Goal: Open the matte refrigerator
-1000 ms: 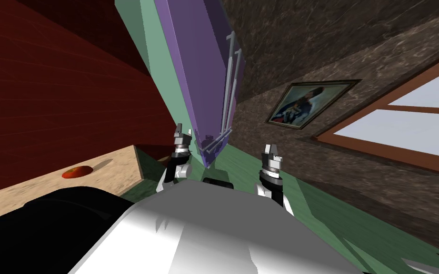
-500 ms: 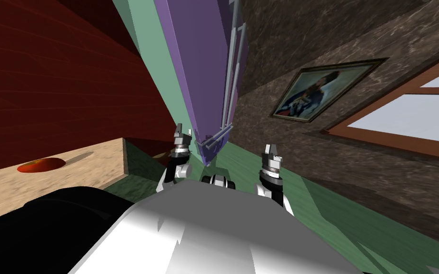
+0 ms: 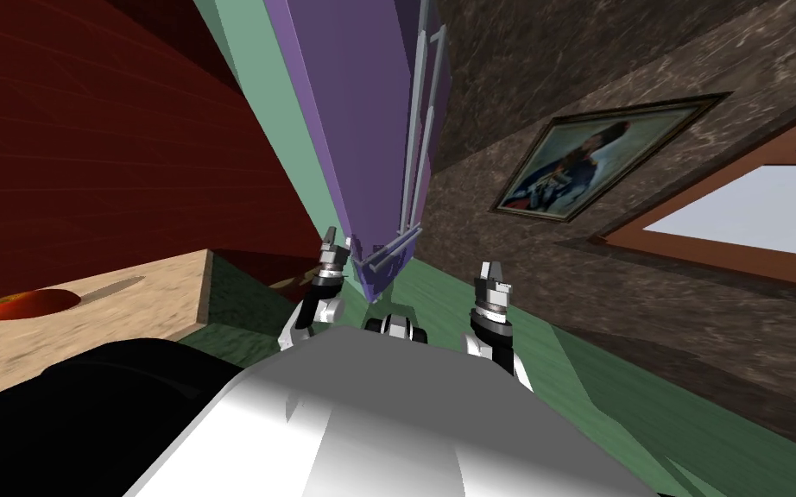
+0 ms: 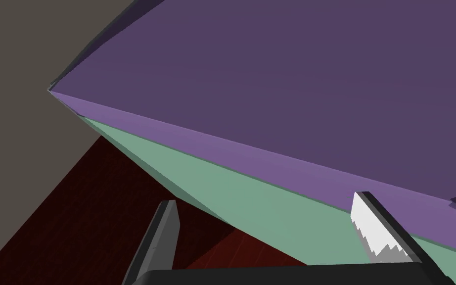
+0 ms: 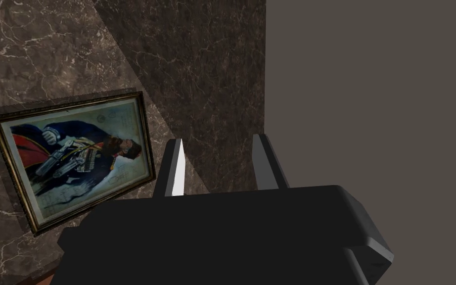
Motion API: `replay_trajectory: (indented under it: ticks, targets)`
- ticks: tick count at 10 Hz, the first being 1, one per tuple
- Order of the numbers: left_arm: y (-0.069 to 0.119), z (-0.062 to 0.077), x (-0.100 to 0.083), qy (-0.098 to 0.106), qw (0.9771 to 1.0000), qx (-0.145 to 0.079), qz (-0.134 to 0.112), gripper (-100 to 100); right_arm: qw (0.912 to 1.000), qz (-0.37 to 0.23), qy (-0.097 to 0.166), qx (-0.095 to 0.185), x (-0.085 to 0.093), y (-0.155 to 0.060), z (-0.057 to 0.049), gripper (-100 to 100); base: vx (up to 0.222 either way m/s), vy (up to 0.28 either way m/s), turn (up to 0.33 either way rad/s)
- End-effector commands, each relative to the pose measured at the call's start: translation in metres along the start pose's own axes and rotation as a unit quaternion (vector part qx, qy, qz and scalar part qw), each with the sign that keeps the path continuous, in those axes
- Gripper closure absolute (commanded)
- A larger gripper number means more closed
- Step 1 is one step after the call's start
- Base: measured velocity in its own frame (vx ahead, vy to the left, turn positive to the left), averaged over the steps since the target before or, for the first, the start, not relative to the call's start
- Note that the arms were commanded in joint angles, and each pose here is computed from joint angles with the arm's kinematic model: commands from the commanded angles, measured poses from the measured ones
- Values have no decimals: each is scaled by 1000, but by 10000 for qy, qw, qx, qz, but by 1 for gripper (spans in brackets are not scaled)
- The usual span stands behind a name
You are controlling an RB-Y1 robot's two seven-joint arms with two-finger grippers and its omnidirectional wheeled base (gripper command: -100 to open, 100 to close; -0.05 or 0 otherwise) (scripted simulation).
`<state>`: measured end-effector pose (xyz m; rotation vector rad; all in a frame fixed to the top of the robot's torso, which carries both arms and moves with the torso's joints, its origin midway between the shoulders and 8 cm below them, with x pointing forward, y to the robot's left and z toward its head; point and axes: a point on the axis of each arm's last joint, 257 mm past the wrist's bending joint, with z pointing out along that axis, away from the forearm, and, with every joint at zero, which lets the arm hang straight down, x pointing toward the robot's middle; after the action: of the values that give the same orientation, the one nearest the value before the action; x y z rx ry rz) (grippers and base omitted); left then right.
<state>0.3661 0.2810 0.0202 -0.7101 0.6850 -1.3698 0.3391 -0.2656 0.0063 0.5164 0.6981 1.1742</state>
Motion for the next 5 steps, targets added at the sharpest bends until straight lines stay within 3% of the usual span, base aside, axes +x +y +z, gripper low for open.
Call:
replay_trajectory:
  ticks: [1, 5]
  targets:
    - [18, -4, -5, 110, 9999, -114, -66, -100, 10000, 0, 0, 0, 0, 0, 0, 0, 154, -104, 21]
    - [48, -13, -18, 66, 9991, -305, -278, -100, 10000, 0, 0, 0, 0, 0, 0, 0, 156, -98, 23]
